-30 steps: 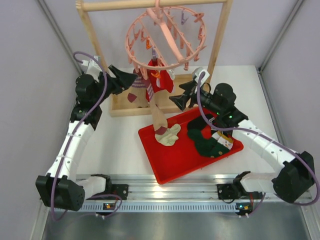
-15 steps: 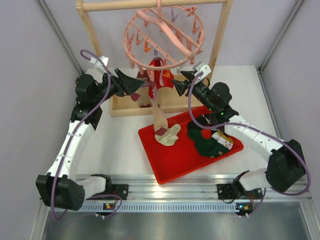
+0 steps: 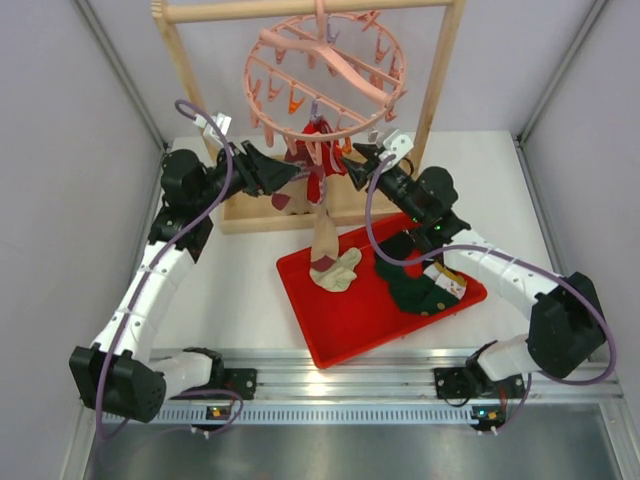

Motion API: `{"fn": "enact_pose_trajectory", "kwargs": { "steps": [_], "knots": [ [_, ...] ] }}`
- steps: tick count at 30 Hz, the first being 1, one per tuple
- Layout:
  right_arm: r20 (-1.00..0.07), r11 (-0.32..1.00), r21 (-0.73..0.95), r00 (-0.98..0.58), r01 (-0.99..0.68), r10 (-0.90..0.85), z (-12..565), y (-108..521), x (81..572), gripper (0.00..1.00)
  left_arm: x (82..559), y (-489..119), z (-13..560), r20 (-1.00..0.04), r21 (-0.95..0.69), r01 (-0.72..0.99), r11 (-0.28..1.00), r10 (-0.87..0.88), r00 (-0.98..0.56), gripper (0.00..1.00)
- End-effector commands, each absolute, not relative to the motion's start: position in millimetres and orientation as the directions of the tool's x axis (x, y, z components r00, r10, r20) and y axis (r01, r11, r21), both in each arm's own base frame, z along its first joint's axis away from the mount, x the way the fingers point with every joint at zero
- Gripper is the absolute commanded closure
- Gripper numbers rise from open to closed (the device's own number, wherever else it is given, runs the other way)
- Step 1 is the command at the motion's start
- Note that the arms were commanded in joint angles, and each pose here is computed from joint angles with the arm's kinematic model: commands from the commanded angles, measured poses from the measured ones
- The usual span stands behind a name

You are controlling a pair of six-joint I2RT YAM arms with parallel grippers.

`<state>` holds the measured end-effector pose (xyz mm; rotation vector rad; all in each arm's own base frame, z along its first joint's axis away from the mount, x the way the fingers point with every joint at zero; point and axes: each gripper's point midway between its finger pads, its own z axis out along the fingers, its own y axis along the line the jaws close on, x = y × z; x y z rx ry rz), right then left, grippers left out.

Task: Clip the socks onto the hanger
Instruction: Open the clamp at the hanger.

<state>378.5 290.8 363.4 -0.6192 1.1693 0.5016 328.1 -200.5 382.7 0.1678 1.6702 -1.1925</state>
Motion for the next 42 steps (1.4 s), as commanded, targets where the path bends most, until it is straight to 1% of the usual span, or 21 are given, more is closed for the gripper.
{"fn": "enact_pose_trajectory", "kwargs": {
  "steps": [1, 2, 3, 9, 11, 16, 19, 20, 22, 23, 25, 26, 27, 28, 29, 30, 31, 33, 34, 38, 42],
  "knots": [
    [-0.909, 0.648, -0.246, 0.404, -0.721, 0.105, 395, 308, 351, 0.55, 326, -208, 410, -0.832, -0.543, 0.697, 0.469, -0.411, -0.372, 0.2],
    [-0.907, 0.62, -0.261, 0.407, -0.74, 0.104, 394, 312, 347, 0.51, 325, -209, 411, -0.829, -0.546, 0.7, 0.46, -0.413, -0.376, 0.2],
    [-0.907, 0.609, -0.27, 0.41, -0.745, 0.099, 392, 313, 346, 0.5, 324, -209, 411, -0.829, -0.547, 0.704, 0.453, -0.413, -0.378, 0.2],
    [-0.9, 0.621, -0.298, 0.43, -0.725, 0.069, 391, 321, 361, 0.5, 323, -215, 417, -0.825, -0.548, 0.716, 0.433, -0.42, -0.377, 0.2],
    [-0.902, 0.621, -0.295, 0.425, -0.726, 0.069, 389, 323, 365, 0.53, 320, -219, 420, -0.834, -0.532, 0.732, 0.425, -0.412, -0.367, 0.2],
    [-0.906, 0.619, -0.287, 0.417, -0.731, 0.073, 389, 327, 368, 0.57, 315, -228, 417, -0.848, -0.511, 0.748, 0.424, -0.39, -0.359, 0.21],
    [-0.904, 0.625, -0.293, 0.422, -0.723, 0.065, 388, 326, 367, 0.66, 314, -234, 416, -0.854, -0.501, 0.755, 0.422, -0.381, -0.354, 0.23],
    [-0.904, 0.624, -0.294, 0.422, -0.724, 0.064, 387, 326, 367, 0.73, 314, -236, 415, -0.857, -0.496, 0.757, 0.425, -0.378, -0.349, 0.23],
    [-0.901, 0.621, -0.295, 0.427, -0.726, 0.071, 390, 327, 362, 0.79, 316, -241, 415, -0.855, -0.5, 0.753, 0.428, -0.38, -0.352, 0.26],
    [-0.901, 0.621, -0.297, 0.428, -0.725, 0.07, 391, 326, 362, 0.86, 317, -244, 415, -0.859, -0.494, 0.755, 0.432, -0.378, -0.346, 0.27],
    [-0.899, 0.615, -0.299, 0.432, -0.729, 0.075, 393, 328, 356, 0.89, 319, -250, 415, -0.863, -0.487, 0.75, 0.448, -0.382, -0.332, 0.28],
    [-0.901, 0.614, -0.299, 0.429, -0.73, 0.072, 392, 328, 356, 0.9, 324, -251, 414, -0.885, -0.446, 0.751, 0.488, -0.368, -0.287, 0.3],
    [-0.899, 0.613, -0.299, 0.431, -0.731, 0.076, 395, 328, 353, 0.9, 322, -258, 415, -0.894, -0.426, 0.753, 0.501, -0.361, -0.266, 0.32],
    [-0.899, 0.615, -0.299, 0.432, -0.729, 0.075, 395, 328, 352, 0.91, 330, -256, 419, -0.898, -0.414, 0.73, 0.544, -0.376, -0.229, 0.34],
    [-0.898, 0.613, -0.305, 0.434, -0.729, 0.069, 394, 329, 351, 0.91, 335, -259, 416, -0.914, -0.38, 0.727, 0.572, -0.353, -0.2, 0.35],
    [-0.897, 0.613, -0.305, 0.436, -0.729, 0.073, 396, 329, 349, 0.92, 334, -265, 416, -0.919, -0.37, 0.725, 0.58, -0.344, -0.194, 0.38],
    [-0.897, 0.613, -0.304, 0.435, -0.73, 0.073, 395, 330, 349, 0.92, 342, -261, 420, -0.919, -0.366, 0.696, 0.618, -0.356, -0.168, 0.4],
    [-0.896, 0.612, -0.305, 0.438, -0.729, 0.076, 398, 329, 348, 0.92, 347, -269, 415, -0.924, -0.359, 0.701, 0.616, -0.34, -0.175, 0.42],
    [-0.896, 0.613, -0.304, 0.437, -0.729, 0.075, 397, 329, 349, 0.92, 348, -270, 420, -0.925, -0.353, 0.699, 0.622, -0.344, -0.161, 0.45],
    [-0.896, 0.613, -0.3, 0.437, -0.731, 0.082, 400, 329, 347, 0.92, 367, -257, 420, -0.92, -0.365, 0.615, 0.699, -0.373, -0.122, 0.53],
    [-0.897, 0.619, -0.296, 0.434, -0.727, 0.081, 399, 328, 348, 0.94, 369, -254, 421, -0.92, -0.364, 0.599, 0.713, -0.376, -0.11, 0.58]
  ]
}}
